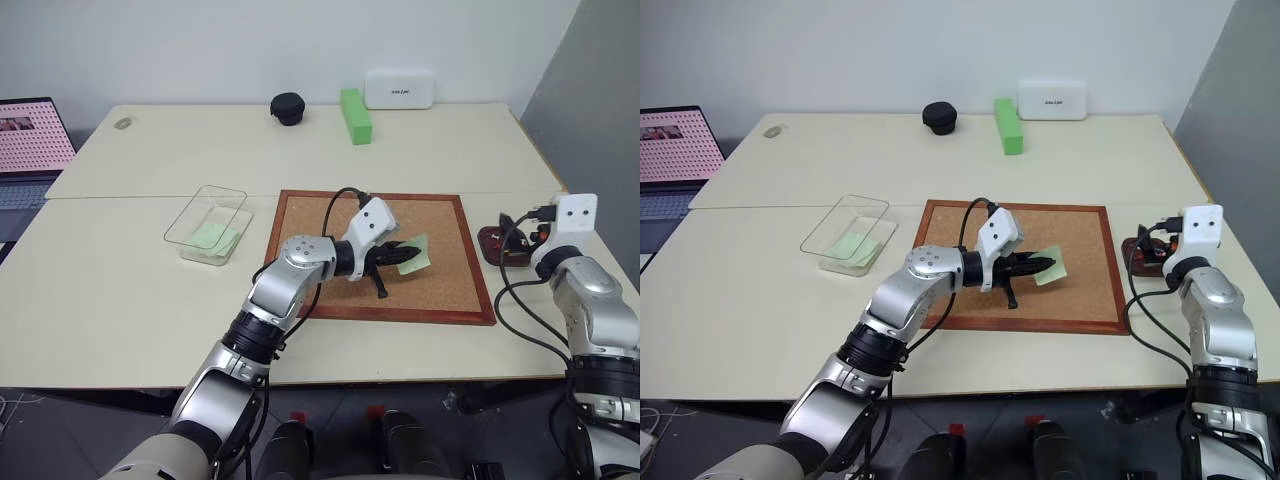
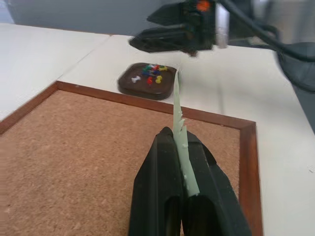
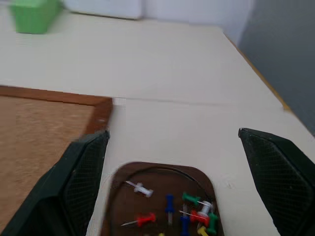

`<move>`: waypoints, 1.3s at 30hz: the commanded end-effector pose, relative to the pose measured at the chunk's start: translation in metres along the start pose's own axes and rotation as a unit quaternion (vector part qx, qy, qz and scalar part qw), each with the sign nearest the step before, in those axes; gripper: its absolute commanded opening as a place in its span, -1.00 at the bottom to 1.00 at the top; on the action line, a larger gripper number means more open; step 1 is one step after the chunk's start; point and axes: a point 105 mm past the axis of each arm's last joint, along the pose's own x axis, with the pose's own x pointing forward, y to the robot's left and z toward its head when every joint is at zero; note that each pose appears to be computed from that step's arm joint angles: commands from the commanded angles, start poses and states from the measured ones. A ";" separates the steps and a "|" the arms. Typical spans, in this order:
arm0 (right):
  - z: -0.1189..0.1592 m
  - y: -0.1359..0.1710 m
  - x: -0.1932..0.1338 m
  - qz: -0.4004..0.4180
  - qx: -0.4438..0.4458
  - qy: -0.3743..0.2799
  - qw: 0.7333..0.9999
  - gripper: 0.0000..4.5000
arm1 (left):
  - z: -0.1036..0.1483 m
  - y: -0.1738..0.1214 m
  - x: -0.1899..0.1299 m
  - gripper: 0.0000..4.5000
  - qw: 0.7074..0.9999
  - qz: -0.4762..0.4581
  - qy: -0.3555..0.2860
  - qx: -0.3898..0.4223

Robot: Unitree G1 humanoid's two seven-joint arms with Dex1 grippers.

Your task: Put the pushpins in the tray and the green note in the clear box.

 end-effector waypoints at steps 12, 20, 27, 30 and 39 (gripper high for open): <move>0.091 0.167 -0.068 0.381 0.090 -0.146 0.908 0.98 | 0.016 0.150 -0.168 -1.00 0.809 0.587 -0.015 0.007; 0.099 0.185 -0.074 0.435 0.087 -0.139 0.886 0.98 | -0.005 0.154 -0.224 -1.00 0.720 0.694 0.008 -0.013; 0.100 0.186 -0.072 0.434 0.086 -0.140 0.886 1.00 | -0.021 0.156 -0.234 -0.68 0.708 0.703 0.002 -0.063; 0.100 0.186 -0.072 0.432 0.086 -0.140 0.887 1.00 | -0.024 0.157 -0.236 -0.41 0.707 0.704 0.004 -0.068; 0.097 0.182 -0.066 0.415 0.089 -0.137 0.895 1.00 | -0.021 0.157 -0.229 0.36 0.717 0.694 0.000 -0.065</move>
